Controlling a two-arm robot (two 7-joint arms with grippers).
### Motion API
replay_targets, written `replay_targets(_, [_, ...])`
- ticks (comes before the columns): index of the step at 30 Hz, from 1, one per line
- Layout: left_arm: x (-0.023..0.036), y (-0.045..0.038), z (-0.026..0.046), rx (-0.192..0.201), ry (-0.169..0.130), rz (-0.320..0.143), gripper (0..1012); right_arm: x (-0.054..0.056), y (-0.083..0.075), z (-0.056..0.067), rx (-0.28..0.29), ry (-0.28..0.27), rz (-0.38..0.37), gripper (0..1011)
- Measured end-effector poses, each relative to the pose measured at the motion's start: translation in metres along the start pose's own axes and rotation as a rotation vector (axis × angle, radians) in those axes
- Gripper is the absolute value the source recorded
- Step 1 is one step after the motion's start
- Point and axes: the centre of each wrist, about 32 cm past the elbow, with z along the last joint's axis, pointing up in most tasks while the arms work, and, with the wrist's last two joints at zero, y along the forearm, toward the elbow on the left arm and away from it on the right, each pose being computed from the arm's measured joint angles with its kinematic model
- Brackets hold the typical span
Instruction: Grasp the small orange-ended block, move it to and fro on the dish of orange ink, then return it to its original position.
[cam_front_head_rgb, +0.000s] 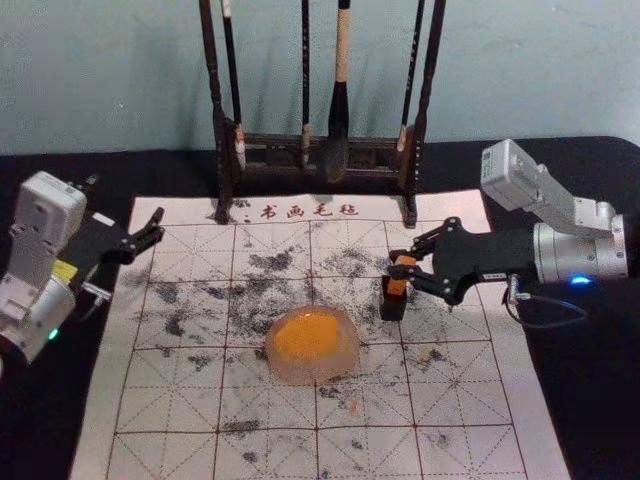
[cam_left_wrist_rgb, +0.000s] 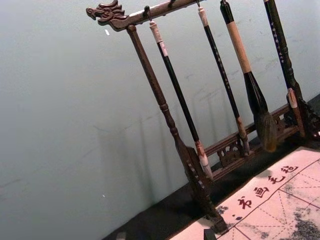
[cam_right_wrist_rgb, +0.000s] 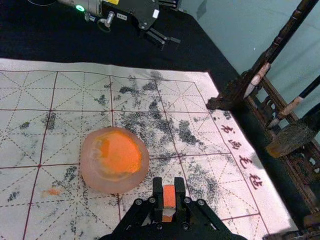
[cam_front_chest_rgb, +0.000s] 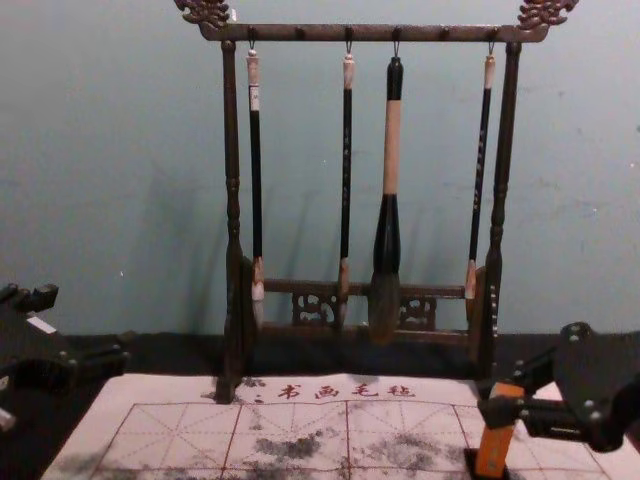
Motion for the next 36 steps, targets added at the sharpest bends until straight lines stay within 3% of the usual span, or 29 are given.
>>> replay_targets(25, [0.0000, 0.0000, 0.0000, 0.000, 0.000, 0.000, 1001, -0.001, 0.013, -0.016, -0.022, 0.032, 0.006, 133])
replay_targets(36, [0.0000, 0.0000, 0.0000, 0.000, 0.000, 0.000, 1001, -0.002, 0.013, -0.017, -0.027, 0.027, 0.003, 133])
